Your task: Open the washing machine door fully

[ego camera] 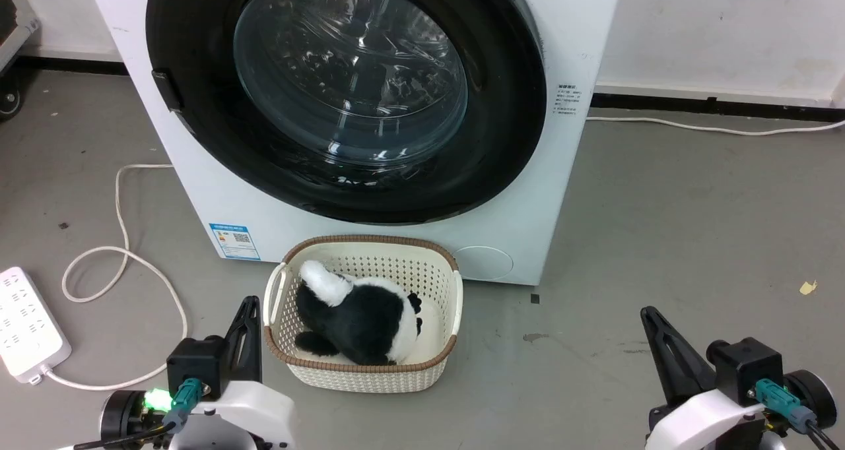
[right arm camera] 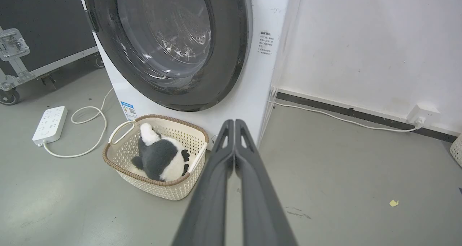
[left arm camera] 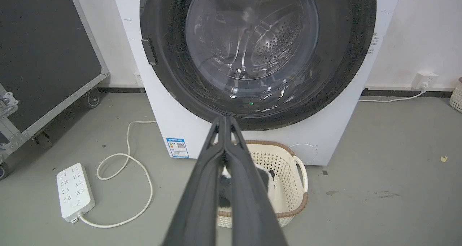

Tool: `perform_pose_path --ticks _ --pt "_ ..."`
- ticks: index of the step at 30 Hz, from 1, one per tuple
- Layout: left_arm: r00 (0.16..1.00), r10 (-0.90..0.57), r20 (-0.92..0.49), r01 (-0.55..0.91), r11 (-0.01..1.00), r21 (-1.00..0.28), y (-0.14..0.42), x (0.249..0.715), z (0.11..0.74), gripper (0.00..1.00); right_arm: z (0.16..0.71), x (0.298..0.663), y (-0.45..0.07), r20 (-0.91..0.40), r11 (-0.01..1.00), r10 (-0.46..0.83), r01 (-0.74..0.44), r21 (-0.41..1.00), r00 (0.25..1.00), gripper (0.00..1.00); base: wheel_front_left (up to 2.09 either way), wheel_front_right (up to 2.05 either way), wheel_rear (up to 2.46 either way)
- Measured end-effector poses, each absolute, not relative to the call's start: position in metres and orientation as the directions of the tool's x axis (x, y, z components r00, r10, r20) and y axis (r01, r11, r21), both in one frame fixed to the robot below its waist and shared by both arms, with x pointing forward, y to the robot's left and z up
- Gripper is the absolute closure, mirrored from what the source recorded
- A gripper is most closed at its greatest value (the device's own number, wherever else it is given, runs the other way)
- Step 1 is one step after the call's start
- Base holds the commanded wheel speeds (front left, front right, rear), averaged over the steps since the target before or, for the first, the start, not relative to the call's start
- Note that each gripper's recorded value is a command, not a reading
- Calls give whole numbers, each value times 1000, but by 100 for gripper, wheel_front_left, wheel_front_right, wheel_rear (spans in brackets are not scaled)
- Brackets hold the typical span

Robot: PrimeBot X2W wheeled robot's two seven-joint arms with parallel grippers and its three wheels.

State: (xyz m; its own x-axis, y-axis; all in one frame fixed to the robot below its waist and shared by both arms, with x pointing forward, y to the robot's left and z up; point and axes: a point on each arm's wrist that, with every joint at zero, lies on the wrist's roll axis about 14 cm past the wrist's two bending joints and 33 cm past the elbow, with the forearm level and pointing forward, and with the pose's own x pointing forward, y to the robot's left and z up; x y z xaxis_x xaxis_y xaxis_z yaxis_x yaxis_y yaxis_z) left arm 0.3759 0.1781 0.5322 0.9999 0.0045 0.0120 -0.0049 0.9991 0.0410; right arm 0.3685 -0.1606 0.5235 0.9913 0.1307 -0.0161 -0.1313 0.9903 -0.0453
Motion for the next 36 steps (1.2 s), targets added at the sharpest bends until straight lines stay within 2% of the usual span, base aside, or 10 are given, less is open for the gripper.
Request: perform_pose_path --ticks 11,12,36 --pt "1000 5 12 -5 999 41 178 376 532 100 524 369 -161 -16 990 131 -131 -45 991 100 0 0 0" --pt "1000 5 12 -6 999 39 178 376 532 0 523 368 -161 -17 990 131 -132 -45 991 0 0 0 0" --pt "1000 0 20 -1 1000 29 175 382 526 0 525 382 -156 14 988 154 -154 -30 988 0 0 0 0"
